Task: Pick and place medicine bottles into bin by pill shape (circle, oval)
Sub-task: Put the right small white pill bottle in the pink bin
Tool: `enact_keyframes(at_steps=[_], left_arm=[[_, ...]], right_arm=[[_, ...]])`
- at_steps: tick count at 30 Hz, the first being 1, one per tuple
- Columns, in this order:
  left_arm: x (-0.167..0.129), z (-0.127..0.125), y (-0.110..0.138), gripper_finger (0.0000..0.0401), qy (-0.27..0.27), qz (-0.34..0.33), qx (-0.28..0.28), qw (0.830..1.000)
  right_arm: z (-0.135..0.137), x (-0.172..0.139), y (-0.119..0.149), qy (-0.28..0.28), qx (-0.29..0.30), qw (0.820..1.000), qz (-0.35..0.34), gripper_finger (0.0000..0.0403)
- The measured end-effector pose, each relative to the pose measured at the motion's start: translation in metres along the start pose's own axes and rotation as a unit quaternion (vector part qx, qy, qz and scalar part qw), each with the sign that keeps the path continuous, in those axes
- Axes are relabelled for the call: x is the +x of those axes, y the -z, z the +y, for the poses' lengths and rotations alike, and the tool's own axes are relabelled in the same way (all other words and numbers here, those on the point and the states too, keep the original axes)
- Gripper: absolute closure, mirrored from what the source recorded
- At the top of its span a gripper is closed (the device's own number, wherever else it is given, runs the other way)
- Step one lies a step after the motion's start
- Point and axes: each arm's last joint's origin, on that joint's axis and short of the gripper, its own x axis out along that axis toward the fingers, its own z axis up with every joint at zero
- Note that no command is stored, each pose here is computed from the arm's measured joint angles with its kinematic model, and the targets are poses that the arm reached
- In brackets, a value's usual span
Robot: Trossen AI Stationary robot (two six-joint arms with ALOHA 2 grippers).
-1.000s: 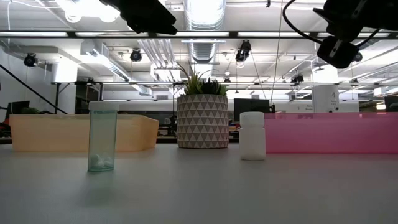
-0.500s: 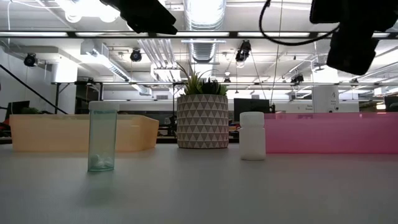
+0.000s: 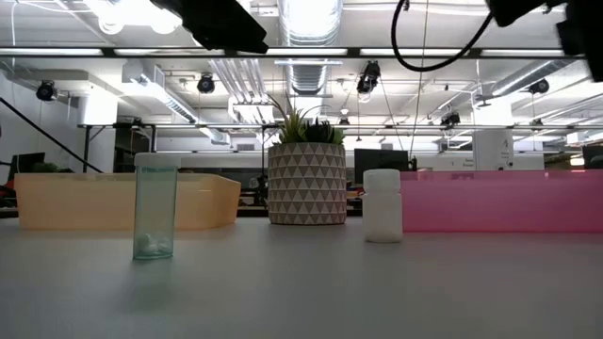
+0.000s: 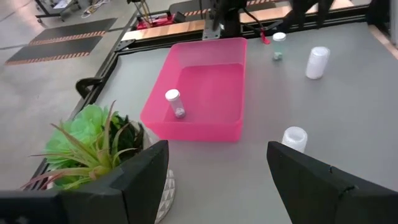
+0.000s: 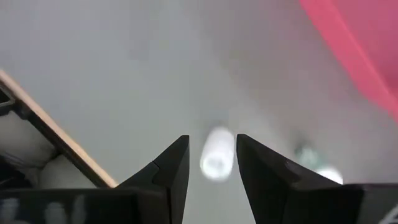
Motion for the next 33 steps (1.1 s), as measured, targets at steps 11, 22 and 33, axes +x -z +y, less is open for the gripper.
enact_keyframes(at_steps=[11, 22, 33], left_arm=[[0.000, 0.000, 0.000, 0.0144, -0.005, 0.000, 0.011, 1.000], [0.000, 0.001, 0.000, 0.0144, -0.018, 0.002, 0.016, 1.000], [0.000, 0.001, 0.000, 0.0144, -0.018, 0.002, 0.016, 1.000]], right_arm=[[0.022, 0.019, 0.024, 0.050, 0.085, 0.993, 0.058, 0.0276], [0.030, 0.046, 0.025, 0.097, 0.090, 0.989, 0.071, 0.0192], [0.028, 0.064, 0.025, 0.131, 0.079, 0.985, 0.075, 0.0151]])
